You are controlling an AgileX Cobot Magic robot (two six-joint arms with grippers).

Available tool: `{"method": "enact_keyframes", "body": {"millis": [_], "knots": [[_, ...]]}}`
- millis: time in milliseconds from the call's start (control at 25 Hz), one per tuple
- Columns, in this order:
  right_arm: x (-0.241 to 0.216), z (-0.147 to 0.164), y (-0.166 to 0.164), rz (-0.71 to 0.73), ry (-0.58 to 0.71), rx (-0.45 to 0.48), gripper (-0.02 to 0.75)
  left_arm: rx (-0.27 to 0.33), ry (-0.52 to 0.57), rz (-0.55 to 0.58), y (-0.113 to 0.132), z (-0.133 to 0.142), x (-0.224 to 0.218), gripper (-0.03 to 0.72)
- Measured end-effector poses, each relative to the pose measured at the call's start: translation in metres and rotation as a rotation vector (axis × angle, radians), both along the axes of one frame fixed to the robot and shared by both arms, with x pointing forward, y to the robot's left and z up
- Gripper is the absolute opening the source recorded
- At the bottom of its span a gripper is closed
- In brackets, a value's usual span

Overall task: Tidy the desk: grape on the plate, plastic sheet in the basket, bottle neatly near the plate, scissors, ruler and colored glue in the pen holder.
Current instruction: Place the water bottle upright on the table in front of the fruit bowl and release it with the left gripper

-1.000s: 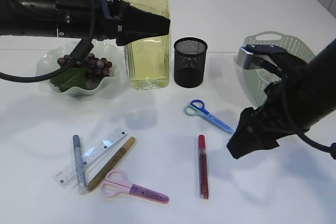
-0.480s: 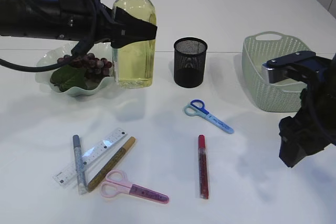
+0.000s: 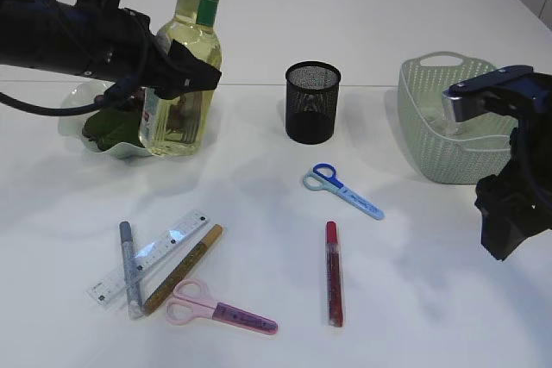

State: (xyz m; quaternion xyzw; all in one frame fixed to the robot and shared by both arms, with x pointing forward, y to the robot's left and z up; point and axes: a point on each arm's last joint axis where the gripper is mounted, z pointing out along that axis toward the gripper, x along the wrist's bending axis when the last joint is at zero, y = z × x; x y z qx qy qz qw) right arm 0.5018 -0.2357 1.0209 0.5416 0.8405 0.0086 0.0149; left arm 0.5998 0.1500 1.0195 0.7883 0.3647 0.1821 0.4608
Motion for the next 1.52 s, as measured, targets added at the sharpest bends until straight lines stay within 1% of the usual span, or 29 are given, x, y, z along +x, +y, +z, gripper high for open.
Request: {"method": "enact_keyframes", "body": {"millis": [160,400,560,680,840,1040,1200,1320,1400,1520], "knots": [[0.0,0.003,-0.002,-0.009,0.008,-0.027,0.585,0.07,-0.002,0.017,0.005,-0.002,0.0,0.437],[-0.001,0.003,-0.006,-0.003,0.014,-0.066,0.585,0.146,0.015,0.023,0.01,-0.003,-0.002,0.437],[0.0,0.003,-0.008,-0.014,0.007,-0.09,0.585,0.194,0.071,0.038,0.019,-0.008,-0.002,0.437],[0.0,0.003,-0.009,-0.021,0.002,-0.106,0.585,0.208,0.151,0.062,0.031,-0.012,-0.003,0.437],[0.001,0.003,-0.01,-0.027,0.0,-0.114,0.585,0.185,0.253,0.141,0.049,-0.014,-0.004,0.436],[0.001,0.003,-0.011,-0.029,0.0,-0.12,0.585,0.094,0.37,0.3,0.075,-0.007,-0.006,0.436],[0.001,0.003,-0.013,-0.046,-0.008,-0.141,0.585,0.053,0.462,0.429,0.094,-0.007,-0.007,0.436],[0.001,0.004,-0.014,-0.049,-0.012,-0.15,0.585,0.059,0.527,0.523,0.108,-0.01,-0.009,0.436],[0.001,0.004,-0.014,-0.053,-0.012,-0.151,0.585,0.093,0.56,0.573,0.118,-0.013,-0.011,0.436],[0.001,0.004,-0.014,-0.052,-0.013,-0.153,0.585,0.127,0.594,0.618,0.129,-0.015,-0.014,0.436]]}}
